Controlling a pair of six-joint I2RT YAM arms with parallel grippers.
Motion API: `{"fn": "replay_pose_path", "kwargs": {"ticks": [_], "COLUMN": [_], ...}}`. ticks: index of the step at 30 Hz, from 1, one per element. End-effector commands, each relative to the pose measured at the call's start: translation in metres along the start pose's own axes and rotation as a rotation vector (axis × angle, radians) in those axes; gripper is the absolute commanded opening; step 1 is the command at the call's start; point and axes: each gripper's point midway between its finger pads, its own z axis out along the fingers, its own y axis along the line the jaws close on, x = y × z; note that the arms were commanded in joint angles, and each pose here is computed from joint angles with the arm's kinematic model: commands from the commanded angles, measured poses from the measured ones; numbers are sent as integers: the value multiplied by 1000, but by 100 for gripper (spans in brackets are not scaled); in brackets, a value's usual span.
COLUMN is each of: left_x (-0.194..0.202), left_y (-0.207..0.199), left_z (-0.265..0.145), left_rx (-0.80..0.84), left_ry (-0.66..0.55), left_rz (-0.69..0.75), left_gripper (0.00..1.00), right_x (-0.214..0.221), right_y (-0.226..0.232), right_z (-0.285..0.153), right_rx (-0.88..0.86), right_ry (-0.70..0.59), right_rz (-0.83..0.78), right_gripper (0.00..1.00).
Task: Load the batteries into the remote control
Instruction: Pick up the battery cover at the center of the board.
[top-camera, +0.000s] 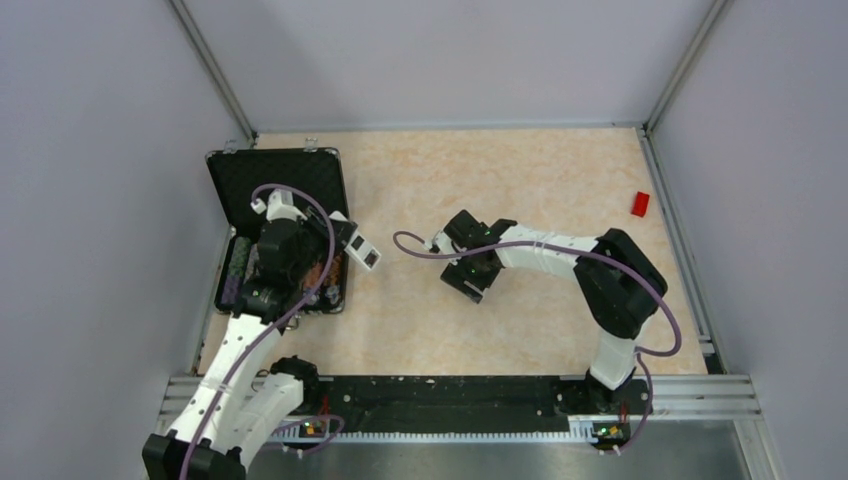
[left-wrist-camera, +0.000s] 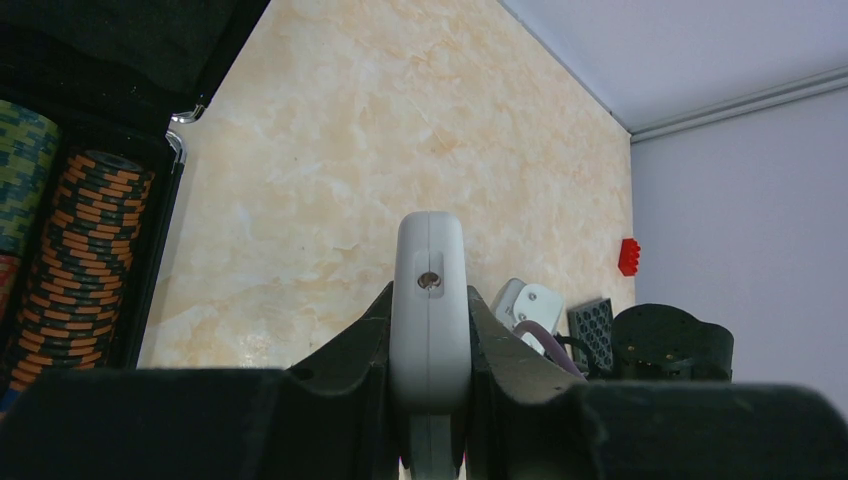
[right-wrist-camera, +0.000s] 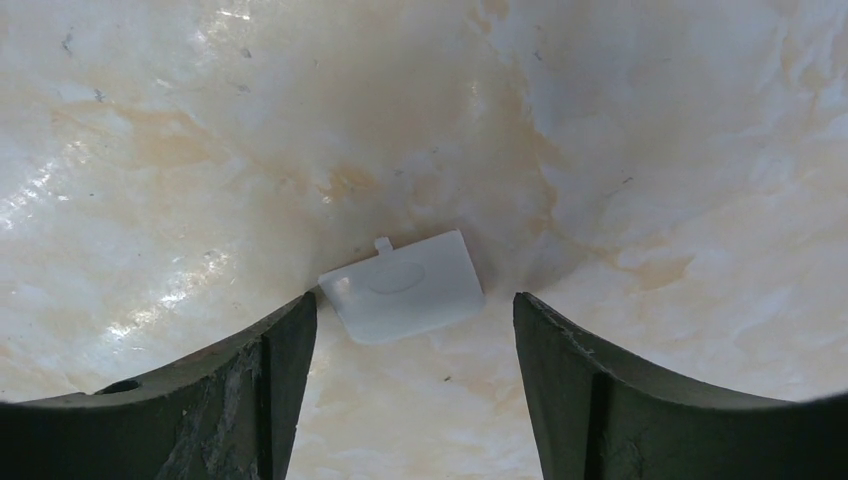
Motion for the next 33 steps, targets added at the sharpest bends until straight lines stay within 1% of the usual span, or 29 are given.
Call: {"fn": "replay_pose_path", "kwargs": {"ticks": [1,8,13,15,19,22,27,31,33], "left_x": [-31,-40,-48,-51,-53,-52,-52,-51,-49], "left_y": [-33,-27,-21,-19,-16,-14,-11,-10,-8], "left_z": [-3,-3,-6,-7,-8,-8,-8,-8,-8], "left_rx": [109,99,89,86,81,79,74,74,72], "left_ry": [-80,-95,-118,-121,-124,-121,-123,-122,-119], "left_rz": [9,2,-5,-8,-13,-15,-20,-22,-25], "left_gripper": [0,0,0,0,0,0,0,0,0], "right_x": [-2,5,11,13,18,21,23,21,19], "right_y": [17,24,21,22,29,31,31,31,31], "right_z": [11,16,13,8,1,1,3,1,2], "right_rx": [-84,-128,-115,-117,-145,-147,-147,-143,-135], "right_ry": [10,32,40,43,30,20,19,3,-8], "right_rz": [-42,-48,-33,-19,-17,-32,-44,-50,-52], "right_gripper": [70,62,62,63,73,73,65,60,55]}}
